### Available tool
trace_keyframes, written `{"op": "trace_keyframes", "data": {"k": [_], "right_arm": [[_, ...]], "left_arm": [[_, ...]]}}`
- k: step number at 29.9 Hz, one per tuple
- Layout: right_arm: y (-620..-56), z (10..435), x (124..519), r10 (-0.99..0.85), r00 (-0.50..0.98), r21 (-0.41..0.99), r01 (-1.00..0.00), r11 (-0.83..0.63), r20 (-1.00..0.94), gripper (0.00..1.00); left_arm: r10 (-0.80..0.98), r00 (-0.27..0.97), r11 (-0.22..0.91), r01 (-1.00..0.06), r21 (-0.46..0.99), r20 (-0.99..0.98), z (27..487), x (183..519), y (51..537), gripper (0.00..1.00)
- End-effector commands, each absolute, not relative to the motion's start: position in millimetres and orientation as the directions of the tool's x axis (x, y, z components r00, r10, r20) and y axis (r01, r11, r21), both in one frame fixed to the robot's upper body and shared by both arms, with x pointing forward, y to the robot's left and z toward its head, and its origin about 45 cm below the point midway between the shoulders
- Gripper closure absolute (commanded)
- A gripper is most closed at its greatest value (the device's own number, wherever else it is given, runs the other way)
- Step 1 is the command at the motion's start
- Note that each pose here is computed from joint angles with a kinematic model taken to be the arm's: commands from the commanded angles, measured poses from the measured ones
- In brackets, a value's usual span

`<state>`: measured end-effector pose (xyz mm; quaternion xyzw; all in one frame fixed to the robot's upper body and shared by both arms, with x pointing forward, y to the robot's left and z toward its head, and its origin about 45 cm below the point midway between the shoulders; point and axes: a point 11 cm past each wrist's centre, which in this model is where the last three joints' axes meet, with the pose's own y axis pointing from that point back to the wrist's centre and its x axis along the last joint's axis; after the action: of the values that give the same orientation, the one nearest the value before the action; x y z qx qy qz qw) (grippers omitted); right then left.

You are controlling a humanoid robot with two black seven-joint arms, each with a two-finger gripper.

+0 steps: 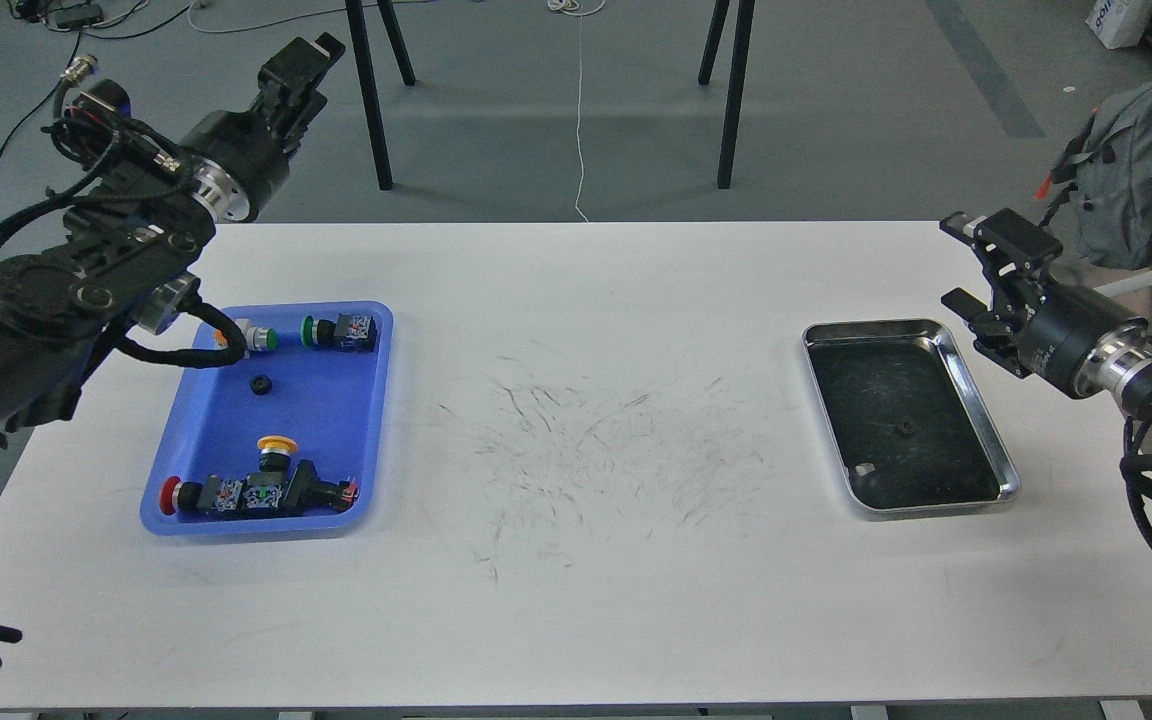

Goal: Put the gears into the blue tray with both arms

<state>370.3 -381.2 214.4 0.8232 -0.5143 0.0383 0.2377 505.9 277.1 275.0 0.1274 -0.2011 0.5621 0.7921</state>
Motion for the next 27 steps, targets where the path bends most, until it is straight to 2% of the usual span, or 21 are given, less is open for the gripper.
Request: {"op": "trace_keyframes", "data": {"k": [1, 6, 9, 16, 20, 27], "right_arm": [[-384, 204, 355, -0.749, 0.555, 0.453, -0.807, -0.38, 0.361, 0.03], [-381, 199, 348, -0.635, 0.642, 0.526, -0.75, -0.402, 0.43, 0.01], [-387, 202, 347, -0.58, 0.663, 0.546, -0.737, -0.397, 0.473, 0.01], [-387, 207, 348, -0.396, 0.715, 0.587, -0.699, -0.408, 0.576, 0.01], [-390, 207, 347, -0.34, 0.724, 0.605, -0.689, -0.398, 0.601, 0.02], [-410, 206, 343, -0.23, 0.74, 0.681, -0.672, -0.292, 0.632, 0.02]], "left_arm": [[0.87, 0.319, 0.364, -0.93, -0.051, 0.377, 272, 507, 244, 0.13], [0.91, 0.388, 0.402, -0.911, -0.085, 0.147, 278, 506, 226, 0.03], [0.908, 0.416, 0.42, -0.903, -0.094, 0.059, 278, 505, 224, 0.01], [0.889, 0.457, 0.453, -0.886, -0.097, -0.022, 274, 502, 214, 0.01], [0.881, 0.472, 0.472, -0.882, -0.01, -0.043, 264, 501, 213, 0.01], [0.87, 0.475, 0.474, -0.88, -0.036, -0.133, 267, 501, 215, 0.01]]}}
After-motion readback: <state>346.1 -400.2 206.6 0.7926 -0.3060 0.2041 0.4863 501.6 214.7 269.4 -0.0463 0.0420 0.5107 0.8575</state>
